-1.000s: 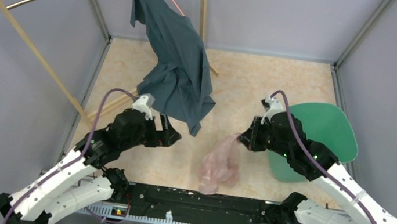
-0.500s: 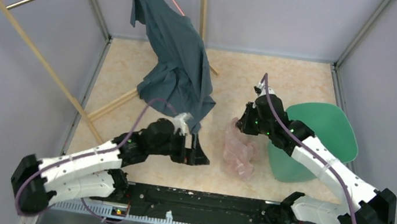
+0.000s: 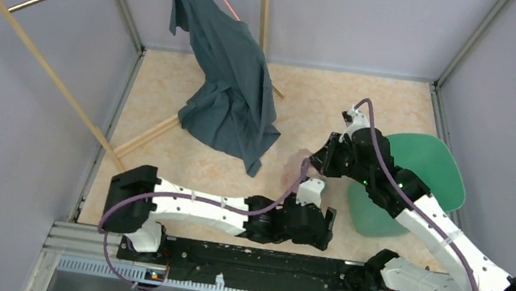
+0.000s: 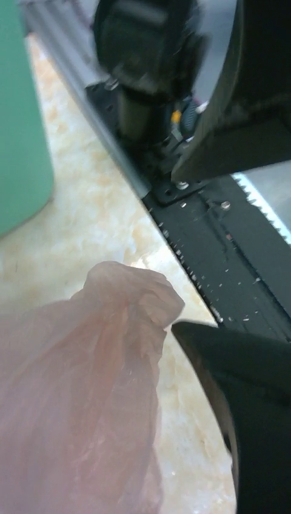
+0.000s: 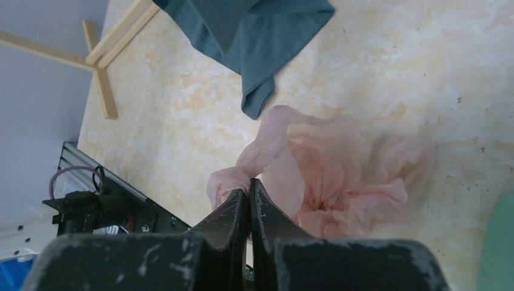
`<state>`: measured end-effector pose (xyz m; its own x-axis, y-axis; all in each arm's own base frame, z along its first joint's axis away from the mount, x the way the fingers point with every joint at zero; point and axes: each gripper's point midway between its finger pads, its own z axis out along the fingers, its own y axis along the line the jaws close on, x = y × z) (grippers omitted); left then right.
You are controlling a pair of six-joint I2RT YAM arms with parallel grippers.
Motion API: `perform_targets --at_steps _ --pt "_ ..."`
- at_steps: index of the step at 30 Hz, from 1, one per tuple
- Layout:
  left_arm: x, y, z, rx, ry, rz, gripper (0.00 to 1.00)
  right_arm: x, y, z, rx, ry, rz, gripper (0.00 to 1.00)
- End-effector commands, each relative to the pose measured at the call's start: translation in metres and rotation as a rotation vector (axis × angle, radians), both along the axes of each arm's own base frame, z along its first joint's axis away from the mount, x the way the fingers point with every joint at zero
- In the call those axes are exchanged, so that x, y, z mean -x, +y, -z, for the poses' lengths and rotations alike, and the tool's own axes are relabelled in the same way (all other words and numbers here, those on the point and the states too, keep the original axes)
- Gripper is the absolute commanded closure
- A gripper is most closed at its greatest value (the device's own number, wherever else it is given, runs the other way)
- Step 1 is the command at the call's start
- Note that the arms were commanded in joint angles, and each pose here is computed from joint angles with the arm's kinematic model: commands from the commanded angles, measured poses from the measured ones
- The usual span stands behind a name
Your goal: Put the trash bags into the trash bin
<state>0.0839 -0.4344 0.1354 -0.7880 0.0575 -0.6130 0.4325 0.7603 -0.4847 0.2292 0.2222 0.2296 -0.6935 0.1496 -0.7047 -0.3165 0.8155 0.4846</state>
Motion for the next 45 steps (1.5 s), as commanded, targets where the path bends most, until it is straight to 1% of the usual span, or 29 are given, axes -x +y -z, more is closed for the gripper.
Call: perform_targets --at_steps 1,3,4,6,8,11,13,14,17,18,20,21,24,26,29,30,32,33,35,36,37,38,40,41,45 --pt "-0.038 0.035 0.034 -0.205 -0.101 -0.251 0.18 0.004 -0.005 -0.014 -0.052 -0.039 0.016 1.0" --pt "-0.038 0.053 0.041 -0.231 -0.084 -0.309 0.32 0.006 -0.009 -0.015 -0.044 -0.038 0.025 1.0" --pt "-0.039 0.063 0.043 -0.234 -0.082 -0.327 0.35 0.007 -0.011 -0.014 -0.039 -0.038 0.028 1.0" --pt "-0.042 0.087 0.047 -0.242 -0.091 -0.371 0.36 0.009 -0.014 -0.012 -0.039 -0.04 0.032 1.0" --pt "-0.049 0.11 0.048 -0.238 -0.094 -0.405 0.42 0.01 -0.014 -0.009 -0.042 -0.041 0.033 1.0" --pt "-0.063 0.122 0.038 -0.173 -0.108 -0.393 0.52 0.013 -0.013 -0.007 -0.039 -0.035 0.013 1.0" --pt "-0.068 0.119 0.026 -0.098 -0.133 -0.355 0.54 0.016 -0.012 -0.005 -0.029 -0.023 -0.005 1.0" --pt "-0.068 0.114 0.019 -0.055 -0.145 -0.316 0.51 0.019 -0.011 -0.004 -0.03 -0.016 -0.022 1.0" --pt "-0.06 0.1 0.003 0.044 -0.146 -0.215 0.26 0.029 0.0 0.001 -0.057 0.003 -0.101 1.0" --pt "-0.052 0.094 0.001 0.069 -0.128 -0.166 0.18 0.033 0.005 0.004 -0.075 0.013 -0.134 1.0" --pt "-0.045 0.092 0.001 0.11 -0.102 -0.139 0.04 0.041 0.014 0.007 -0.115 0.033 -0.188 1.0" --pt "-0.043 0.092 0.003 0.131 -0.093 -0.144 0.02 0.045 0.017 0.008 -0.136 0.046 -0.21 1.0" --pt "-0.051 0.097 0.015 0.173 -0.097 -0.212 0.02 0.051 0.019 0.002 -0.151 0.047 -0.242 1.0" --pt "-0.06 0.1 0.023 0.165 -0.114 -0.253 0.02 0.051 0.015 -0.006 -0.148 0.026 -0.23 1.0" --pt "-0.075 0.11 0.04 0.116 -0.117 -0.326 0.02 0.051 0.012 -0.024 -0.175 -0.023 -0.217 1.0" --pt "-0.081 0.114 0.045 0.1 -0.118 -0.352 0.04 0.052 0.011 -0.028 -0.188 -0.035 -0.212 1.0" --pt "-0.091 0.119 0.049 0.11 -0.11 -0.395 0.12 0.051 0.011 -0.033 -0.217 -0.051 -0.201 1.0" --pt "-0.096 0.122 0.05 0.128 -0.108 -0.4 0.17 0.051 0.012 -0.033 -0.227 -0.051 -0.198 1.0" --pt "-0.099 0.117 0.041 0.185 -0.122 -0.357 0.34 0.052 0.014 -0.031 -0.245 -0.05 -0.202 1.0" --pt "-0.099 0.116 0.036 0.205 -0.131 -0.341 0.45 0.053 0.014 -0.03 -0.25 -0.05 -0.208 1.0" --pt "-0.099 0.117 0.031 0.213 -0.142 -0.33 0.61 0.054 0.015 -0.031 -0.252 -0.054 -0.218 1.0" --pt "-0.099 0.117 0.028 0.208 -0.152 -0.318 0.71 0.055 0.015 -0.032 -0.249 -0.063 -0.227 1.0" --pt "-0.096 0.121 0.023 0.183 -0.161 -0.294 0.93 0.056 0.014 -0.036 -0.221 -0.092 -0.255 1.0" --pt "-0.093 0.123 0.022 0.163 -0.153 -0.281 1.0 0.056 0.013 -0.039 -0.2 -0.114 -0.273 1.0" --pt "-0.075 0.139 0.02 0.096 -0.105 -0.218 1.0 0.057 0.012 -0.045 -0.127 -0.149 -0.333 1.0"
